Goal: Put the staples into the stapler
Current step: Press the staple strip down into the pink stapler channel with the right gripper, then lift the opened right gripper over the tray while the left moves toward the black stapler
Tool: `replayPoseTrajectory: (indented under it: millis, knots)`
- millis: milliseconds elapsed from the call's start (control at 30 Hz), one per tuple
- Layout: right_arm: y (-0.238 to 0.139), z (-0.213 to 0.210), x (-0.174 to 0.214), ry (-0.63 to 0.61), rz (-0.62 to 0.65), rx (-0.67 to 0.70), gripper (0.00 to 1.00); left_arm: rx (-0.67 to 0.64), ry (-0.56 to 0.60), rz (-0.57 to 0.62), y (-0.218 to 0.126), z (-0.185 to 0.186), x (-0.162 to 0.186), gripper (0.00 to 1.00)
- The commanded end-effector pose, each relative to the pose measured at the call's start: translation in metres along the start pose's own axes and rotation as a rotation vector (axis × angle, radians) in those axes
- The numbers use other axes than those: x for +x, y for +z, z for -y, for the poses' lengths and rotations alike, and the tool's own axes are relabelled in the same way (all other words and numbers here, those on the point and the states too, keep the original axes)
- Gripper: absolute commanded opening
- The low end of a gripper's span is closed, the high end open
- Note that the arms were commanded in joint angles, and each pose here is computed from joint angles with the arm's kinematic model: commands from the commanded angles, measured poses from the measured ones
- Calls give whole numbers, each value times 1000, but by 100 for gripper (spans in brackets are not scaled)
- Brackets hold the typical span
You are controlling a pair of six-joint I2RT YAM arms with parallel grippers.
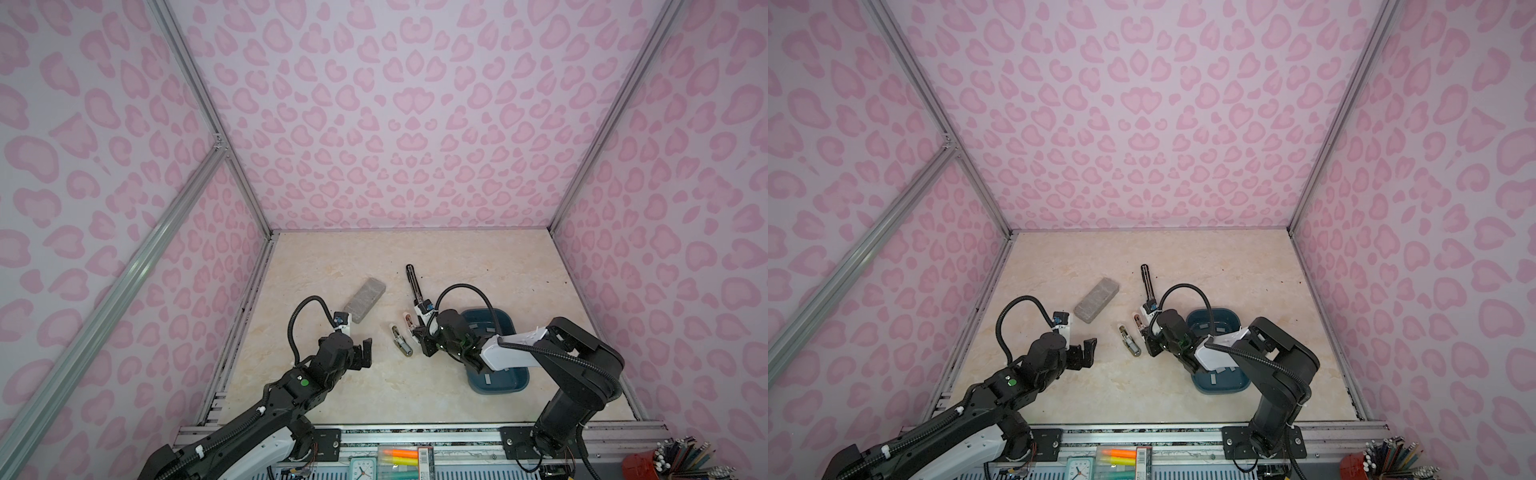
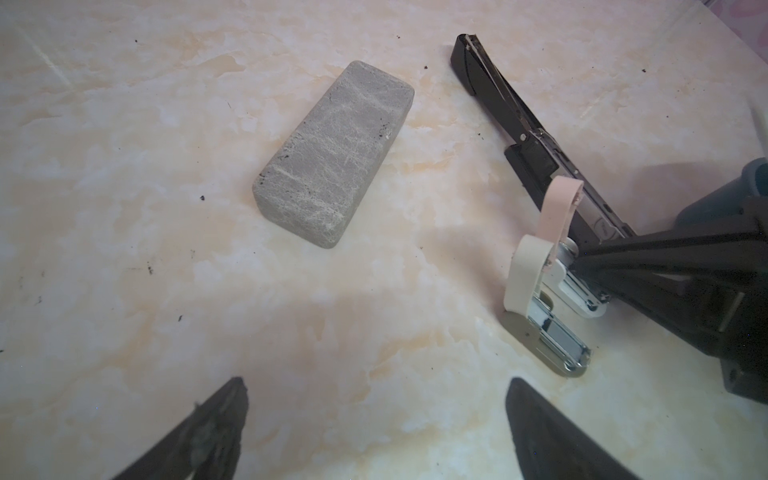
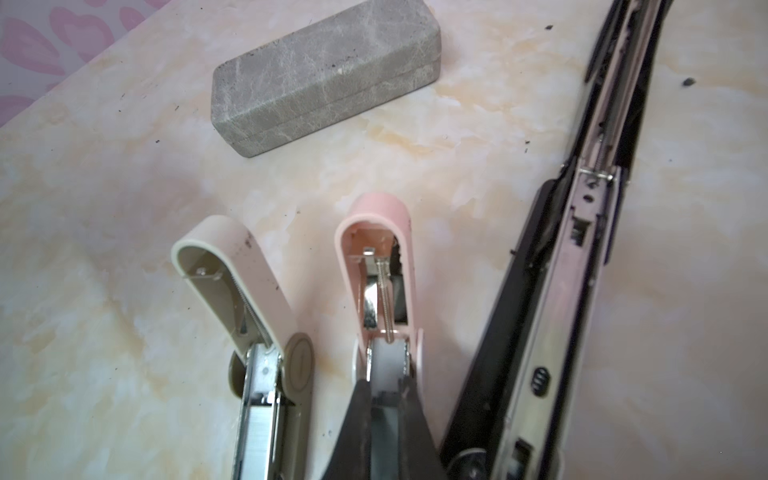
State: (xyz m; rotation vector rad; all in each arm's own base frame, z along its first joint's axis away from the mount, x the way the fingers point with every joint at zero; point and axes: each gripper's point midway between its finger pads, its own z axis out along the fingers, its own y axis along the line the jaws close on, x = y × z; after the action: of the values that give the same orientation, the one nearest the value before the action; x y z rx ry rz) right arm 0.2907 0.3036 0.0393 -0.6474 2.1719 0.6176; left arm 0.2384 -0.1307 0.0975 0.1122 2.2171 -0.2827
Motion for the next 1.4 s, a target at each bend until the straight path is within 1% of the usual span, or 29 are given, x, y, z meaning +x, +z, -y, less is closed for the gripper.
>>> replayPoseTrajectory:
  millis: [0, 267, 333, 467, 733, 967, 1133, 1233, 1300, 1367]
  knots:
    - [-1, 2, 9, 19, -23, 12, 0, 0, -7, 30, -1, 2, -9, 98]
    - [-2, 4, 15, 38, -37, 20, 1, -1, -6, 31, -1, 3, -11, 98]
    - [-2, 4, 17, 43, -42, 20, 4, -3, -3, 28, -1, 3, -10, 98]
    - [-1, 5, 18, 49, -43, 25, 16, -5, -1, 26, 0, 2, -9, 98]
    - [-10, 2, 14, 68, -32, 18, 28, -5, 1, 26, 0, 3, -9, 98]
    - [-19, -1, 10, 81, -18, 13, 30, -6, 5, 25, 0, 4, -10, 98]
    - [-33, -3, 4, 93, 9, 18, 30, -11, 9, 21, 1, 3, -9, 98]
    - [-47, -4, -1, 93, 39, 35, 31, -11, 9, 23, 0, 4, -9, 98]
    - [-60, -4, -5, 95, 68, 50, 32, -14, 10, 25, 0, 3, -9, 98]
    - [-74, -3, -10, 102, 102, 58, 37, -19, 6, 31, -2, 4, -13, 98]
